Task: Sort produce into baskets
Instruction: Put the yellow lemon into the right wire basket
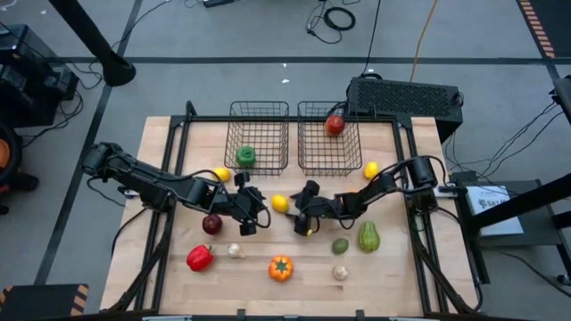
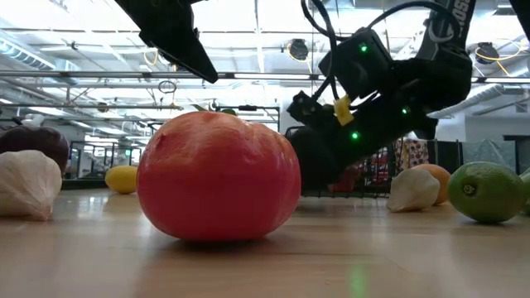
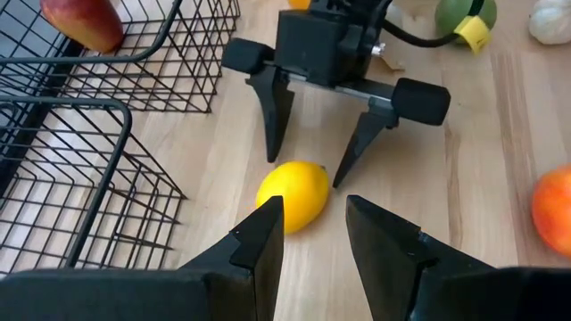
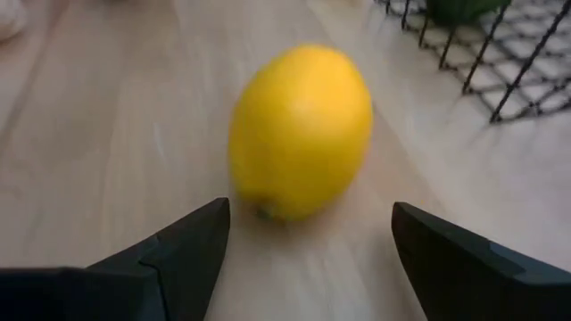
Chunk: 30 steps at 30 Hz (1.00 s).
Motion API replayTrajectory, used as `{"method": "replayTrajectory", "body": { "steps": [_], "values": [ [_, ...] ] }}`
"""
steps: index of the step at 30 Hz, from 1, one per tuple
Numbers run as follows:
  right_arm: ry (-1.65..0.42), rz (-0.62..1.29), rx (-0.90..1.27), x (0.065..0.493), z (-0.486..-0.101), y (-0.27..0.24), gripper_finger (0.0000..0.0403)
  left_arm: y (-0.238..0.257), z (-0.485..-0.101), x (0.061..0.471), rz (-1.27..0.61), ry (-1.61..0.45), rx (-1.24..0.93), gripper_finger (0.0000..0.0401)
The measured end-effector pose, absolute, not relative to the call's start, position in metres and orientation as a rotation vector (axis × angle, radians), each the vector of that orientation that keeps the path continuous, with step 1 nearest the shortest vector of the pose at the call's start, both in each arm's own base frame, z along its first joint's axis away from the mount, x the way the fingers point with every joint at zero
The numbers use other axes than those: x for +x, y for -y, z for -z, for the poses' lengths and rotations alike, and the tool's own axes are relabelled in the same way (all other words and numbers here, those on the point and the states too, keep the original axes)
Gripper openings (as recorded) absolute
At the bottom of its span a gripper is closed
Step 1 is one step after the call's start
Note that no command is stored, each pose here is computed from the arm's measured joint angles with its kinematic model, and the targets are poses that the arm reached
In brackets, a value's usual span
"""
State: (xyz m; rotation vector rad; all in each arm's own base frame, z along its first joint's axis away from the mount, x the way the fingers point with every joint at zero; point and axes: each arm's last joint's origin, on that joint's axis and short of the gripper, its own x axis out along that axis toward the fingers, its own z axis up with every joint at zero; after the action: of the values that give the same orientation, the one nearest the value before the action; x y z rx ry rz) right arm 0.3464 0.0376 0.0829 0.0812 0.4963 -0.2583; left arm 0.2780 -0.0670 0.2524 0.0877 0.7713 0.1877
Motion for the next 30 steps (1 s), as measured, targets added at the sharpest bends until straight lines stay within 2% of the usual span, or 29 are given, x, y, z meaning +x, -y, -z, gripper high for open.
{"method": "replayTrajectory", "body": {
  "steps": [14,18,24,30],
  "values": [
    [-0.382,0.269,0.147,0.364,-0.101,-0.038,0.0308,0.067,-0.253,0.278,-0.187,-0.767,0.087,0.0132],
    [-0.435,0.357,0.121,0.373,-0.105,-0.037,0.0312,0.067,-0.253,0.278,-0.188,-0.767,0.087,0.0132],
    [-0.507,0.358,0.082,0.377,-0.106,-0.035,0.0312,0.067,-0.253,0.278,-0.187,-0.768,0.089,0.0132],
    [-0.500,0.300,0.086,0.380,-0.105,-0.030,0.0281,0.067,-0.253,0.278,-0.187,-0.768,0.089,0.0132]
  ]
}}
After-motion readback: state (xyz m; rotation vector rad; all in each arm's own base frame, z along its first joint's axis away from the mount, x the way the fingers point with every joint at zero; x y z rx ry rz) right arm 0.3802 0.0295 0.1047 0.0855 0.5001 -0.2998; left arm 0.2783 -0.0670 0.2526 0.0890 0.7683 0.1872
